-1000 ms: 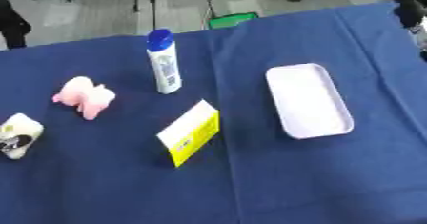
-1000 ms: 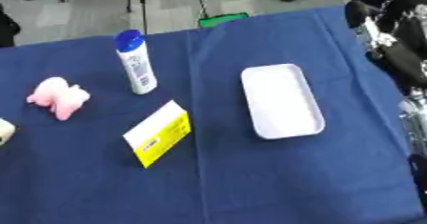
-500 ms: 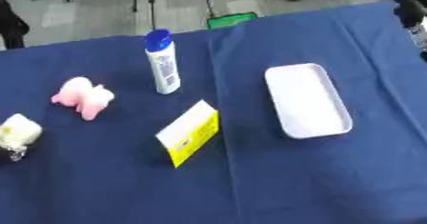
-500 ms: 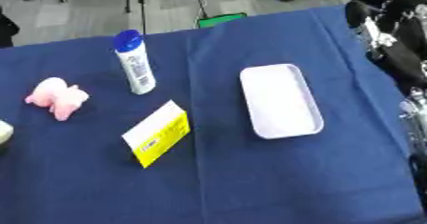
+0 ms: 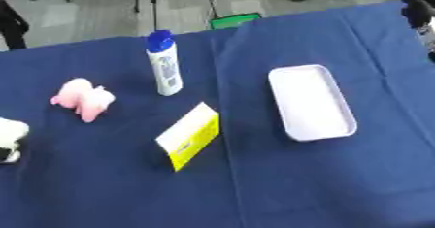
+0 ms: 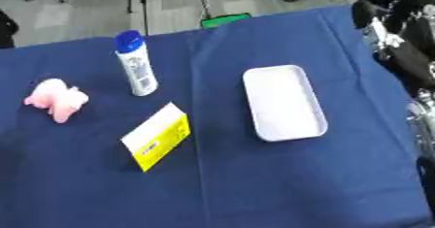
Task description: Pick up objects on the table and place them in the box.
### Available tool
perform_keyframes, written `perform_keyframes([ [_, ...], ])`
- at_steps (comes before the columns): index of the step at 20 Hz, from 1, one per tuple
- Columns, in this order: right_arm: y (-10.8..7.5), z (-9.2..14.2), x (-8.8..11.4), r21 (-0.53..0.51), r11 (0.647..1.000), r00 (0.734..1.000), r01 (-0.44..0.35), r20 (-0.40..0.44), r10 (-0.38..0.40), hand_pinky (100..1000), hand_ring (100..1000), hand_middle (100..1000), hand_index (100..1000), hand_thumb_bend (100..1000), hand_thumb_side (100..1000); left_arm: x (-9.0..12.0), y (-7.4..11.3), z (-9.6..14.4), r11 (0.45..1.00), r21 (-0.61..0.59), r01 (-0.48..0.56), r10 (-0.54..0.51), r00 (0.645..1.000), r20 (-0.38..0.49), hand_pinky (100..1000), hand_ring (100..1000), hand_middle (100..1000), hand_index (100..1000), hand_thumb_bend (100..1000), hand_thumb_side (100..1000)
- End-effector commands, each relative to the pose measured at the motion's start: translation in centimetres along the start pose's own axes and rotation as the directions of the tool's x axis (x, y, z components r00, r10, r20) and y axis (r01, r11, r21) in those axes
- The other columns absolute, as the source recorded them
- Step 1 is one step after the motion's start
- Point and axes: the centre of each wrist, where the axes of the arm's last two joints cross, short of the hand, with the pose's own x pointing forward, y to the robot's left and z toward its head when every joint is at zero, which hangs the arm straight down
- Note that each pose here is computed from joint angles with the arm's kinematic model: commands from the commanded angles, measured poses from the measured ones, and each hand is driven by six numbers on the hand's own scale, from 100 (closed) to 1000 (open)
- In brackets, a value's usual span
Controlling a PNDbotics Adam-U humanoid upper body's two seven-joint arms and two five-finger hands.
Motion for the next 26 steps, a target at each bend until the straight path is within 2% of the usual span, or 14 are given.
perform_keyframes([
  [1,-0.5,-0.5,0.5,0.0,1.0,1.0,-0.011,0.025,0.011,837,833,862,852,439,476,1.6,3.6,0.4,0.984,0.163,-0.069,0.057,0.995,0.077,391,300,324,422,100,487],
  [3,-0.5,-0.5,0.5,0.001,1.0,1.0,-0.011,0.025,0.011,837,833,862,852,439,476,3.5,5.7,1.1,0.964,0.219,-0.15,0.11,0.977,0.183,405,304,329,425,100,502],
  [6,-0.4,-0.5,0.5,0.003,1.0,1.0,-0.009,0.026,0.009,837,833,862,853,438,475,6.9,8.2,2.1,0.929,0.249,-0.274,0.177,0.919,0.353,415,317,343,439,107,518],
  [7,-0.3,-0.5,0.6,0.009,1.0,1.0,-0.006,0.027,0.006,837,833,862,853,438,475,8.8,9.1,2.4,0.915,0.245,-0.321,0.193,0.88,0.434,419,322,347,444,115,518],
  [8,-0.2,-0.6,0.6,0.014,1.0,1.0,-0.003,0.028,0.003,837,833,862,853,439,475,10.3,9.6,2.6,0.905,0.238,-0.354,0.202,0.847,0.491,423,329,355,452,161,525],
  [10,0.0,-0.7,0.6,0.029,1.0,1.0,0.003,0.03,-0.004,837,833,862,853,439,475,13.7,10.5,3.0,0.89,0.203,-0.408,0.212,0.765,0.608,427,339,364,463,176,524],
  [11,0.2,-0.8,0.6,0.036,0.999,0.999,0.008,0.032,-0.009,836,832,862,853,440,475,15.9,10.8,3.4,0.883,0.177,-0.435,0.215,0.71,0.671,431,344,369,467,165,517],
  [13,0.4,-0.9,0.7,0.047,0.999,0.999,0.015,0.039,-0.016,836,832,862,853,441,475,19.3,10.9,3.7,0.881,0.128,-0.455,0.216,0.629,0.747,444,364,388,488,181,525],
  [14,0.5,-1.0,0.8,0.051,0.999,0.999,0.017,0.043,-0.019,836,832,861,854,441,475,20.6,10.8,3.8,0.884,0.11,-0.455,0.213,0.601,0.77,451,373,396,496,192,517],
  [17,0.7,-1.5,1.2,0.057,0.998,0.998,0.024,0.062,-0.028,838,837,861,854,443,475,24.6,9.6,4.2,0.914,0.064,-0.401,0.175,0.532,0.828,473,399,419,521,205,521],
  [20,0.8,-1.8,1.4,0.055,0.998,0.997,0.028,0.074,-0.032,840,842,859,853,446,474,27.1,8.3,4.1,0.95,0.061,-0.305,0.105,0.499,0.86,508,436,450,554,200,531],
  [22,0.9,-2.0,1.6,0.049,0.998,0.996,0.032,0.081,-0.036,841,843,855,853,445,473,28.7,7.1,4.1,0.977,0.064,-0.203,0.042,0.476,0.878,539,465,472,581,212,534],
  [24,1.1,-2.2,1.9,0.048,0.998,0.995,0.039,0.094,-0.043,841,843,854,853,445,473,30.4,5.8,4.3,0.992,0.095,-0.077,-0.053,0.432,0.9,572,484,499,601,216,531],
  [26,1.4,-2.6,2.2,0.057,0.997,0.992,0.05,0.111,-0.056,841,842,853,853,444,474,31.8,4.5,4.6,0.988,0.148,0.044,-0.154,0.368,0.917,594,507,515,616,216,531],
])
